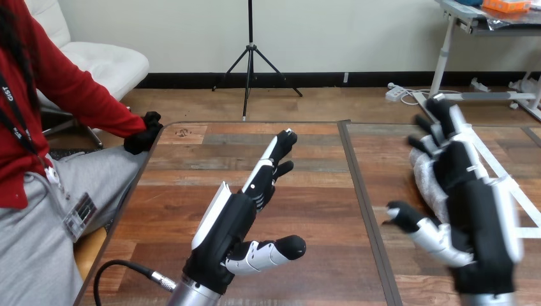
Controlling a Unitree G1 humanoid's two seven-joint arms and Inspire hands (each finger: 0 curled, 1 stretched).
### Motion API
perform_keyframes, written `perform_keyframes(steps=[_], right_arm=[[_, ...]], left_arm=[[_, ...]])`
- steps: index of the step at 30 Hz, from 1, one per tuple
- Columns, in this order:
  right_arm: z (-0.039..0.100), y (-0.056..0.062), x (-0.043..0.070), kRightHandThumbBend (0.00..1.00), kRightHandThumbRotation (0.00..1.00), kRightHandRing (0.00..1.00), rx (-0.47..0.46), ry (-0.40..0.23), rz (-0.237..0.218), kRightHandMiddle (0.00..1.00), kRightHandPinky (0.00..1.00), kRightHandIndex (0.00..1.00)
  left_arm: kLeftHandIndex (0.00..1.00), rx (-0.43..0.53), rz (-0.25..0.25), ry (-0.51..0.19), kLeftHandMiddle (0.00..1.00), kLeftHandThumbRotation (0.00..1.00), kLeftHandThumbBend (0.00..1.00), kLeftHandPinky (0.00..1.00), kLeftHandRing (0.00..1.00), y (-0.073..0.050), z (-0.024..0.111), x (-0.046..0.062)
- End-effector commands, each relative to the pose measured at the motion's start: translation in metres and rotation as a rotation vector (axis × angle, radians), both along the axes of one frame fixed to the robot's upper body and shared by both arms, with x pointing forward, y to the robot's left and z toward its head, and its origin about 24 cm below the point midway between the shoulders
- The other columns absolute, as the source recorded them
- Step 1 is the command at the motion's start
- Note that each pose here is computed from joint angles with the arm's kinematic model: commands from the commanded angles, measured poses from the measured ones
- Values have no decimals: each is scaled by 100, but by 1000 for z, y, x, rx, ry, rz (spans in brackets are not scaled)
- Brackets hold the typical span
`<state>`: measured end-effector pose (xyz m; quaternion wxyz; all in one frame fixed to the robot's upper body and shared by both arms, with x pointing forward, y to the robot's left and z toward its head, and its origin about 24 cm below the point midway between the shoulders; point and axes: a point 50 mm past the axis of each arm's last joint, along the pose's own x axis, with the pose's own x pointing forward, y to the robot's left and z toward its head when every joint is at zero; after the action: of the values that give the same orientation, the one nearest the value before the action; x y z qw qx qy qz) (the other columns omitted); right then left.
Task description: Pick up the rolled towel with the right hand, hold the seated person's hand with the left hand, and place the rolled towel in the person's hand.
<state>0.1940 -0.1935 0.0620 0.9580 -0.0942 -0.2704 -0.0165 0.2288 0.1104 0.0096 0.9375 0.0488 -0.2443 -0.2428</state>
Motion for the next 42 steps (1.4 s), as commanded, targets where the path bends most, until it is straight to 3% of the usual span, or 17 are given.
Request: perform_keyframes(steps=[1, 11, 26, 36, 42], right_arm=[[32, -8, 12, 100, 54, 93, -21, -137, -29, 96, 86, 94], [48, -24, 16, 100, 45, 92, -65, -162, -94, 95, 85, 93], [65, -45, 30, 100, 40, 95, -100, -181, -195, 98, 89, 97], [72, -56, 42, 100, 46, 98, -137, -138, -341, 98, 95, 98], [75, -62, 49, 100, 47, 100, -137, -111, -395, 99, 99, 99]], left_arm=[[100, -31, -24, -48, 100, 76, 100, 96, 100, -7, 11, 9], [100, -35, -32, -43, 100, 75, 100, 99, 100, -9, 10, 9], [100, -35, -46, -37, 100, 76, 100, 100, 100, -11, 8, 9], [100, -26, -49, -37, 100, 78, 100, 100, 100, -11, 7, 9], [100, -19, -46, -42, 100, 78, 100, 100, 100, -11, 7, 9]])
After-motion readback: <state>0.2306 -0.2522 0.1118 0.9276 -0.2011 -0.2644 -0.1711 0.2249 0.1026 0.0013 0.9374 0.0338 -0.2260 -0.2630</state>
